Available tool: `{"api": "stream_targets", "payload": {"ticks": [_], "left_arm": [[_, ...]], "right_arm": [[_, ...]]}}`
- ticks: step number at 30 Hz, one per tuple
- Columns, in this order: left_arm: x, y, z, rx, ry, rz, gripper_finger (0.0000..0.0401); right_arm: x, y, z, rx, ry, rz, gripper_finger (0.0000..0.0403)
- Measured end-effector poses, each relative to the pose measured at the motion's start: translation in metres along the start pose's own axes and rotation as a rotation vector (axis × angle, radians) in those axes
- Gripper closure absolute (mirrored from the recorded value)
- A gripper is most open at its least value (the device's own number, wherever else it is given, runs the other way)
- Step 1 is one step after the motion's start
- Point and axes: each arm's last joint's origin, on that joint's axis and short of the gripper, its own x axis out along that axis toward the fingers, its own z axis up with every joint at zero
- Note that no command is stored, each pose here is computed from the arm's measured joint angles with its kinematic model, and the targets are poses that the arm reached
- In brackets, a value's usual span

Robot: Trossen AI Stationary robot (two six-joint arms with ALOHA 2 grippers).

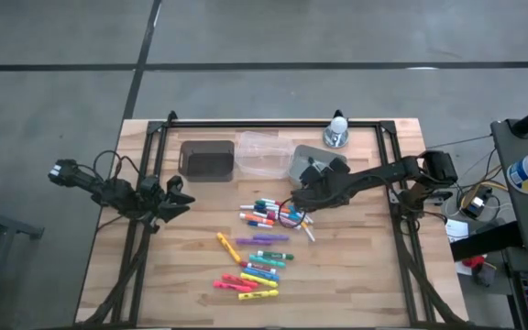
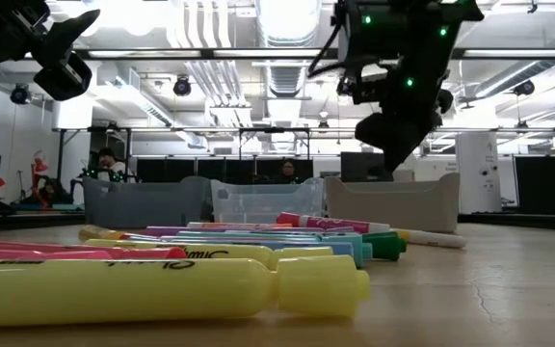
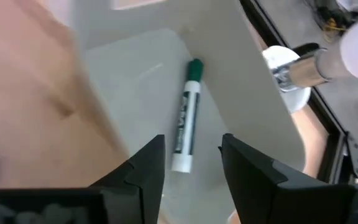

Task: Pick & Place Markers
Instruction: Put the pink dry erase marker into the gray bin

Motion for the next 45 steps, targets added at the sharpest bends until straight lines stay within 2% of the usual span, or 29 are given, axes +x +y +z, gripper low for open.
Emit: {"api": "stream_targets", "payload": {"ticks": [10, 18, 21, 30, 38, 45], "left_arm": [[0.000, 0.000, 0.000, 0.002, 0.000, 0.000, 0.0261], [0.000, 0.000, 0.000, -0.006, 0.000, 0.000, 0.0261], [0.000, 0.000, 0.000, -0.011, 0.000, 0.000, 0.0261], [0.000, 0.000, 0.000, -0.020, 0.001, -0.001, 0.0261], [0.000, 0.000, 0.000, -0.023, 0.004, 0.001, 0.0261], [0.000, 0.000, -0.001, -0.030, 0.006, 0.002, 0.0261]], "right_arm": [[-0.042, 0.026, -0.002, -0.067, -0.115, 0.157, 0.0276], [-0.074, 0.061, -0.011, -0.193, -0.223, 0.481, 0.0275], [-0.081, 0.069, -0.014, -0.222, -0.238, 0.561, 0.0273], [-0.078, 0.071, -0.020, -0.218, -0.239, 0.558, 0.0284], [-0.060, 0.073, -0.033, -0.188, -0.218, 0.561, 0.0289], [-0.039, 0.070, -0.033, -0.163, -0.188, 0.560, 0.0287]]}}
